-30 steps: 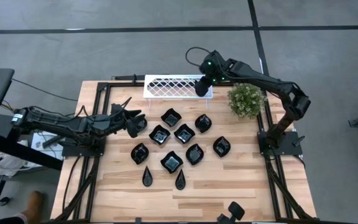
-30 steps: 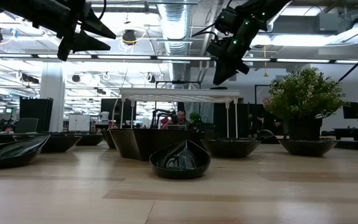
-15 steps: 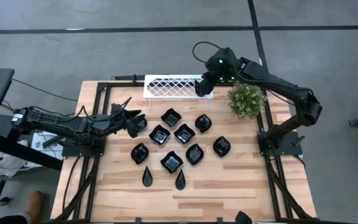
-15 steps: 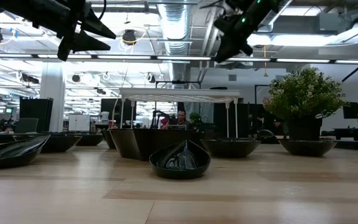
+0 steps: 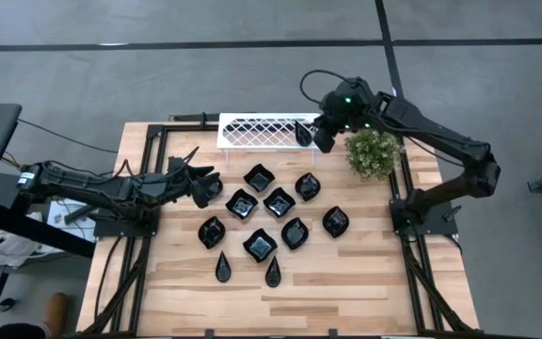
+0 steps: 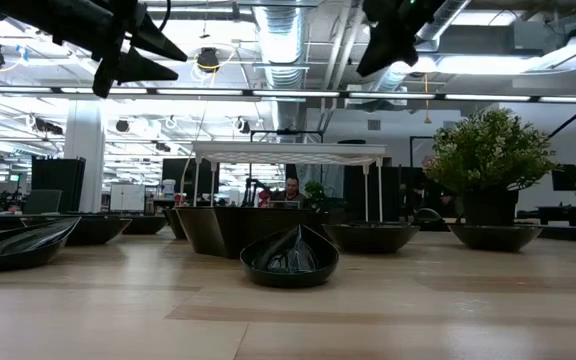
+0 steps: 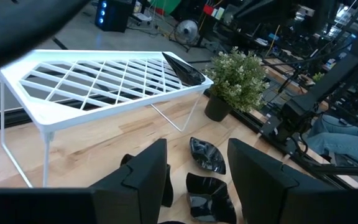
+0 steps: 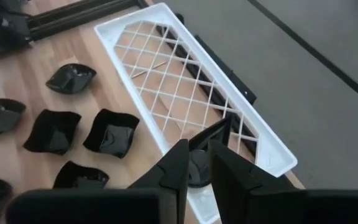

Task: Pick & Place Mini shaped plates
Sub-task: Stack the drop-shaped plate on top of the other drop-shaped plates on the shelf

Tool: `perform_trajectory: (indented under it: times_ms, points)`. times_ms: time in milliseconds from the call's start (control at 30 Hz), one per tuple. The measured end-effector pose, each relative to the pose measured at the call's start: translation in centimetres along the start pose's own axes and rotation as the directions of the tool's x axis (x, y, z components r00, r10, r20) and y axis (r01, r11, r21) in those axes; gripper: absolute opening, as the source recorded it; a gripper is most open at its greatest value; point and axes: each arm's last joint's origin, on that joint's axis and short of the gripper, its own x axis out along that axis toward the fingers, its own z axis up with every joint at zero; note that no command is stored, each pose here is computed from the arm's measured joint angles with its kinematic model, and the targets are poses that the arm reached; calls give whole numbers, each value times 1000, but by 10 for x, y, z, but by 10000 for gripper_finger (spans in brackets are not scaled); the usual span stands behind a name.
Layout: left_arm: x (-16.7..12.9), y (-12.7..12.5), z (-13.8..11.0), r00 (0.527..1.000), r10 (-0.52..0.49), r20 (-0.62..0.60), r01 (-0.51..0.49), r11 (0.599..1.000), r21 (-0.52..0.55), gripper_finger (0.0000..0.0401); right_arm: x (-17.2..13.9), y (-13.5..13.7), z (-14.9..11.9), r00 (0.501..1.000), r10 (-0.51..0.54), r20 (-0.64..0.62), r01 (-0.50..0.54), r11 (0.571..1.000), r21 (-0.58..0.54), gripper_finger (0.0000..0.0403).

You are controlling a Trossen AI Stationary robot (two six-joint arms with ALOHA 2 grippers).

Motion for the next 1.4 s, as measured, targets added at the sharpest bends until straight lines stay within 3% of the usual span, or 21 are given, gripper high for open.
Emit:
perform_trajectory:
  times_ms: [367, 633, 900, 1200, 1400]
  points:
    - [0, -1, 1, 1000, -6, 10, 6, 1000, -9, 172, -43, 15, -9, 995, 56, 88, -52, 997, -48, 56]
    - [0, -1, 1, 1000, -6, 10, 6, 1000, -9, 172, -41, 18, -78, 979, 85, 183, -102, 991, 86, 56]
    - [0, -2, 3, 1000, -17, 24, 18, 1000, -23, 172, -44, 30, -132, 942, 182, 282, -228, 963, 143, 56]
    - [-1, -9, 2, 970, -235, -64, 232, 972, -48, 172, -49, 33, -165, 896, 241, 372, -321, 932, 168, 56]
    - [-8, -18, 0, 953, -294, -75, 290, 955, -61, 172, -41, 32, -183, 882, 243, 405, -342, 919, 194, 56]
